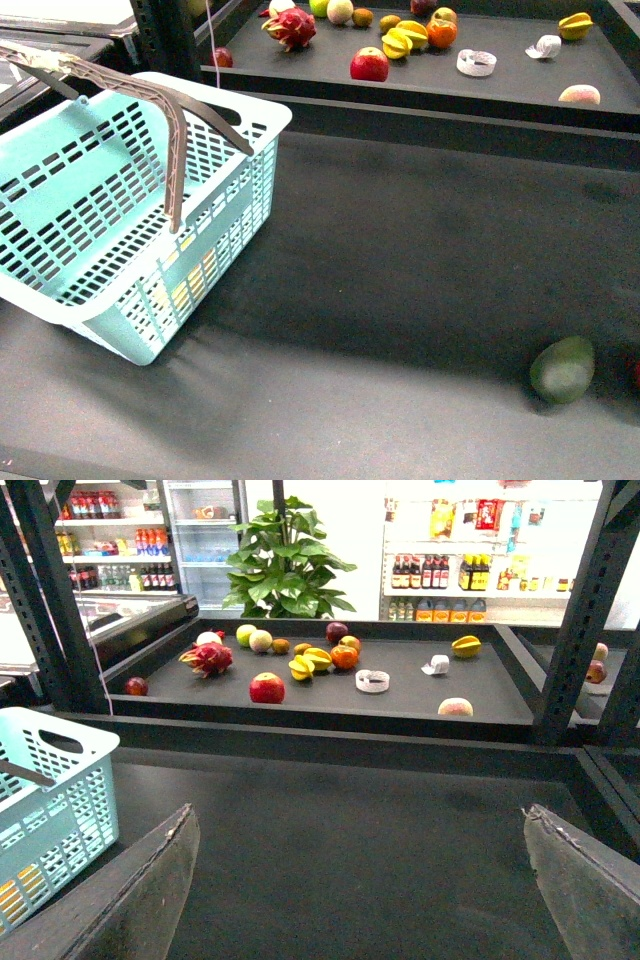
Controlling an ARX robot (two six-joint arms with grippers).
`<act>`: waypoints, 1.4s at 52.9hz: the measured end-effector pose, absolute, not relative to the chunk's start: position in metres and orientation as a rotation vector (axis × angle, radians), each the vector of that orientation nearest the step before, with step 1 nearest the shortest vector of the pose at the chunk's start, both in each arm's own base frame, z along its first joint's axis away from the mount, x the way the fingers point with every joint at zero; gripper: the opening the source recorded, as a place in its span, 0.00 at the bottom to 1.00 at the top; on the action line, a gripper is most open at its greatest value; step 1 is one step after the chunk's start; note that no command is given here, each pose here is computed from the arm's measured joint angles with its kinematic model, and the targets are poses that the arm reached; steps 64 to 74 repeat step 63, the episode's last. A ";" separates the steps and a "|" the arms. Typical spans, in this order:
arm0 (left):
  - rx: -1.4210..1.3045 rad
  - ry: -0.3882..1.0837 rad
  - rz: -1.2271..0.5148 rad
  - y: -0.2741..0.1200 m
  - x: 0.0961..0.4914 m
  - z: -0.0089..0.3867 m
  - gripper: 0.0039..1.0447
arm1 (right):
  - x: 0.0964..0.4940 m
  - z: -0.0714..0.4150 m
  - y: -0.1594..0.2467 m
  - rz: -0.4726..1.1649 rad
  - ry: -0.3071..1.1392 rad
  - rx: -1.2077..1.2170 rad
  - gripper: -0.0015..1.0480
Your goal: Pick mango with right arm and hold basket with left
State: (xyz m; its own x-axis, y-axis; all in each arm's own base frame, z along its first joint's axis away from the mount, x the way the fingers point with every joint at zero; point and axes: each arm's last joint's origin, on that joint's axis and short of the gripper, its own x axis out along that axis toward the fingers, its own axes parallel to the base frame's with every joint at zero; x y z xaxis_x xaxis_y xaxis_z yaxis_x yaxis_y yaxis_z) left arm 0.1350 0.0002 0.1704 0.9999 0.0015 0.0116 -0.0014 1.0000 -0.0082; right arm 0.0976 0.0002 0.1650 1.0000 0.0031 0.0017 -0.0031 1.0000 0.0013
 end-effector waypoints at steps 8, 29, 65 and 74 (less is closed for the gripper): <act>-0.008 -0.019 0.001 0.000 0.128 0.172 0.04 | 0.098 0.165 0.000 0.003 -0.002 0.001 0.92; -0.008 -0.025 0.001 0.000 0.115 0.174 0.04 | 0.098 0.165 0.000 0.003 -0.002 0.001 0.92; -0.008 -0.018 0.001 0.000 0.097 0.170 0.04 | 0.098 0.165 0.000 0.003 -0.002 0.001 0.92; -0.008 -0.018 0.001 0.000 0.097 0.170 0.04 | 0.098 0.165 0.000 0.003 -0.002 0.001 0.92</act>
